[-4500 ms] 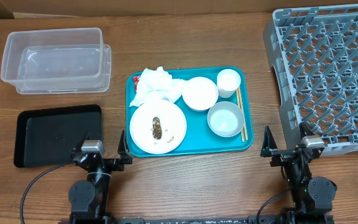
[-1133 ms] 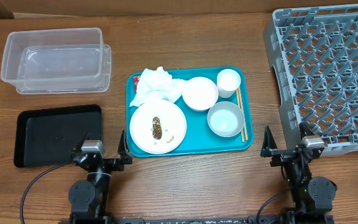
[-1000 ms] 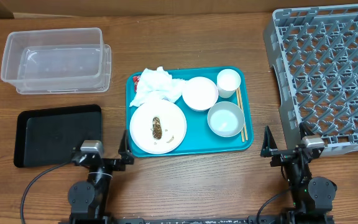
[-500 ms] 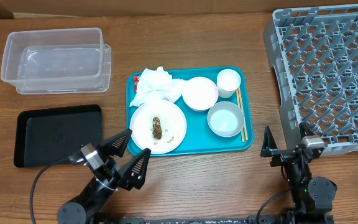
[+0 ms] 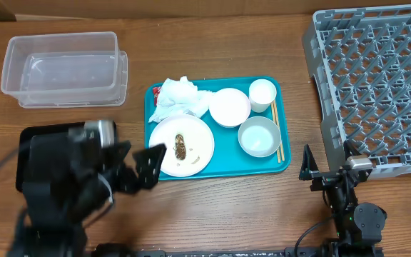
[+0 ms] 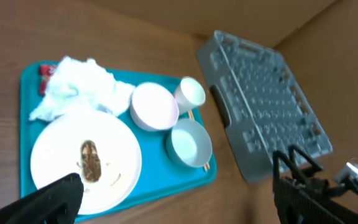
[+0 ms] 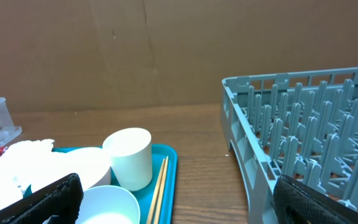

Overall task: Sort waste into correct bins and load items into the dishwasher
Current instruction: 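Reach the left gripper over the teal tray to the white plate rim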

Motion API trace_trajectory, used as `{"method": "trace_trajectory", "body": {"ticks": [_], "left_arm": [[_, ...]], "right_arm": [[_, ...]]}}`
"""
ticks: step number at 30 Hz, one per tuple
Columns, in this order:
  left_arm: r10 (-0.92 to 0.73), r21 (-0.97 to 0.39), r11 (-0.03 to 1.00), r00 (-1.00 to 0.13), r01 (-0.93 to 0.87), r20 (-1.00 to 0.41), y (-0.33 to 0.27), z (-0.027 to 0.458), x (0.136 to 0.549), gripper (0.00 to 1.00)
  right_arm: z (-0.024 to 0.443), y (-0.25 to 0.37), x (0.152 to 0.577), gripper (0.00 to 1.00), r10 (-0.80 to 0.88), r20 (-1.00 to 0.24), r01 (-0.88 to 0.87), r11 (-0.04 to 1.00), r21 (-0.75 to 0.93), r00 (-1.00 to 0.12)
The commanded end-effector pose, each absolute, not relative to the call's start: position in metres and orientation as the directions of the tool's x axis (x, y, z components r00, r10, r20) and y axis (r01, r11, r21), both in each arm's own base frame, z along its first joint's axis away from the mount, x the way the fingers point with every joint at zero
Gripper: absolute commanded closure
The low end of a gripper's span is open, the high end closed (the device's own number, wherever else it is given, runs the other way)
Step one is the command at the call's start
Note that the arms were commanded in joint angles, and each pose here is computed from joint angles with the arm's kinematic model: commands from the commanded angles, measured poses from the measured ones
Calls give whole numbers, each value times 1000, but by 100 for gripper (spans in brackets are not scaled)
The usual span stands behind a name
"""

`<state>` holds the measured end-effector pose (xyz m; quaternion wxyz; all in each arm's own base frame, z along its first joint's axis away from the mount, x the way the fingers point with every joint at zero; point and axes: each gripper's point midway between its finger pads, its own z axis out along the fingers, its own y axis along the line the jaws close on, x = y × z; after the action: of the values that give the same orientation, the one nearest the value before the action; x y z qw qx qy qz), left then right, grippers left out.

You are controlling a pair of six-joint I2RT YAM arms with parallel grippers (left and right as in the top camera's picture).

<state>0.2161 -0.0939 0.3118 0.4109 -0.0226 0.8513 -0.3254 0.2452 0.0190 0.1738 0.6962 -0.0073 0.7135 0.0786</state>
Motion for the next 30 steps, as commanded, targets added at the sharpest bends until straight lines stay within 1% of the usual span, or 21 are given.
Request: {"method": "trace_trajectory", "body": {"ticks": [1, 4, 5, 7, 9, 11, 13, 15, 18, 21, 22, 25, 28, 30], "left_arm": [[-197, -616, 690, -721, 379, -665, -122, 334, 223, 0], [-166, -676, 585, -749, 448, -641, -140, 343, 232, 0], [-168, -692, 581, -769, 428, -617, -143, 340, 236, 0], [-163, -695, 615, -802, 373, -574, -147, 325, 244, 0], [-141, -657, 681, -821, 325, -553, -154, 308, 250, 0], [-113, -587, 763, -837, 272, -535, -163, 292, 253, 0], [-58, -484, 840, -847, 245, -529, -176, 279, 252, 0], [20, -379, 891, -855, 250, -518, -191, 270, 249, 0], [155, -198, 942, -872, 273, -465, -209, 256, 248, 0], [259, -23, 956, -878, 292, -403, -218, 240, 254, 0], [284, 7, 952, -879, 305, -383, -223, 233, 255, 0], [329, 41, 942, -894, 333, -305, -238, 205, 255, 0], [360, 68, 933, -919, 354, -161, -243, 169, 245, 0], [366, 96, 929, -926, 358, -89, -241, 152, 242, 0]], "right_arm": [[172, 17, 245, 0, 99, -995, -109, 989, 101, -24], [172, 17, 245, 0, 99, -995, -109, 989, 101, -24], [172, 17, 245, 0, 99, -995, -109, 989, 101, -24], [172, 17, 245, 0, 99, -995, -109, 989, 101, -24], [172, 17, 245, 0, 99, -995, -109, 989, 101, -24], [172, 17, 245, 0, 99, -995, -109, 989, 101, -24], [172, 17, 245, 0, 99, -995, -109, 989, 101, -24], [172, 17, 245, 0, 99, -995, -109, 989, 101, -24], [172, 17, 245, 0, 99, -995, -109, 989, 101, -24], [172, 17, 245, 0, 99, -995, -109, 989, 101, -24], [172, 17, 245, 0, 99, -995, -109, 989, 101, -24], [172, 17, 245, 0, 99, -995, -109, 989, 101, -24], [172, 17, 245, 0, 99, -995, -109, 989, 101, -24], [172, 17, 245, 0, 99, -995, -109, 989, 101, -24]]}}
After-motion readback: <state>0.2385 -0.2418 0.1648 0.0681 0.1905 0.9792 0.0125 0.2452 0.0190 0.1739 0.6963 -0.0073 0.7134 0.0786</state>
